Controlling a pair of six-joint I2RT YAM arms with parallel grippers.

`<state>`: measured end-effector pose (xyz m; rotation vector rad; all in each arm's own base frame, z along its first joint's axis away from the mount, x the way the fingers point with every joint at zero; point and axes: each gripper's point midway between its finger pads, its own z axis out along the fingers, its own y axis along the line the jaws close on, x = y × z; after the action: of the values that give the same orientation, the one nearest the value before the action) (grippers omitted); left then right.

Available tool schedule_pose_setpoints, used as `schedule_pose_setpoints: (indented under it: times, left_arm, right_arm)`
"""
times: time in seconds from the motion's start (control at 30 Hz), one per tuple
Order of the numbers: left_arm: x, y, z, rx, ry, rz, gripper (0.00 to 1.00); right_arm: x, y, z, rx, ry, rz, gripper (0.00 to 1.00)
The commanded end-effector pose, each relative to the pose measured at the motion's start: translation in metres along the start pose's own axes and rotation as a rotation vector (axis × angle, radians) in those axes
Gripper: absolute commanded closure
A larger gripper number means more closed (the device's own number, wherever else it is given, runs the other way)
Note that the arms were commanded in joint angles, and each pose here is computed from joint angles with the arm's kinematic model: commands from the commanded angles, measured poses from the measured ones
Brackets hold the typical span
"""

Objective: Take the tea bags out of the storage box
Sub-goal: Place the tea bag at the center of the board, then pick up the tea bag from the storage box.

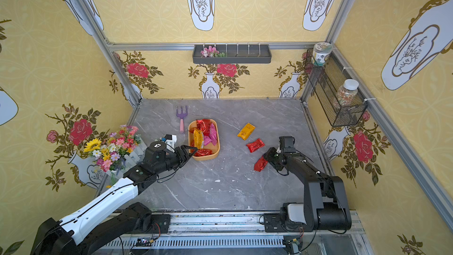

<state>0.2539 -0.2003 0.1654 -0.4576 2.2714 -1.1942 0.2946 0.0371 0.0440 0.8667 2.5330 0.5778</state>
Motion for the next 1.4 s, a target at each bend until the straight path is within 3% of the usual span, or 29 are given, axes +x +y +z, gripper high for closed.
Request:
schedule_pose_setpoints:
  times: [0.0,0.1,0.2,0.33,0.5,0.7,0.97,1.37]
  left_arm:
    - [-0.004,0.0,0.0,-0.001,-0.021,0.012,0.38]
    - [-0.006,0.002,0.0,-0.011,-0.035,0.013,0.38]
    - [-0.008,0.007,0.001,-0.034,-0.043,0.013,0.37]
    - [-0.012,0.02,0.002,-0.06,-0.049,-0.004,0.37]
    - [-0.018,0.039,0.001,-0.071,-0.06,-0.057,0.37]
    - [-0.017,0.058,-0.004,-0.078,-0.067,-0.106,0.37]
    - [-0.009,0.081,-0.01,-0.075,-0.075,-0.172,0.35]
    - [0.0,0.09,-0.022,-0.069,-0.085,-0.203,0.34]
  right_arm:
    - [-0.015,-0.022,-0.019,0.154,-0.093,-0.009,0.44]
    - [-0.027,-0.021,-0.042,0.191,-0.173,-0.028,0.42]
    - [-0.036,-0.001,-0.057,0.131,-0.217,-0.075,0.42]
    - [-0.031,0.055,-0.06,0.006,-0.194,-0.229,0.41]
    - [0.005,0.138,-0.052,-0.12,-0.145,-0.489,0.37]
    - [0.058,0.221,-0.033,-0.258,-0.028,-0.707,0.32]
    - [0.127,0.297,0.011,-0.39,0.178,-0.86,0.28]
    - [0.16,0.334,0.073,-0.404,0.289,-0.913,0.25]
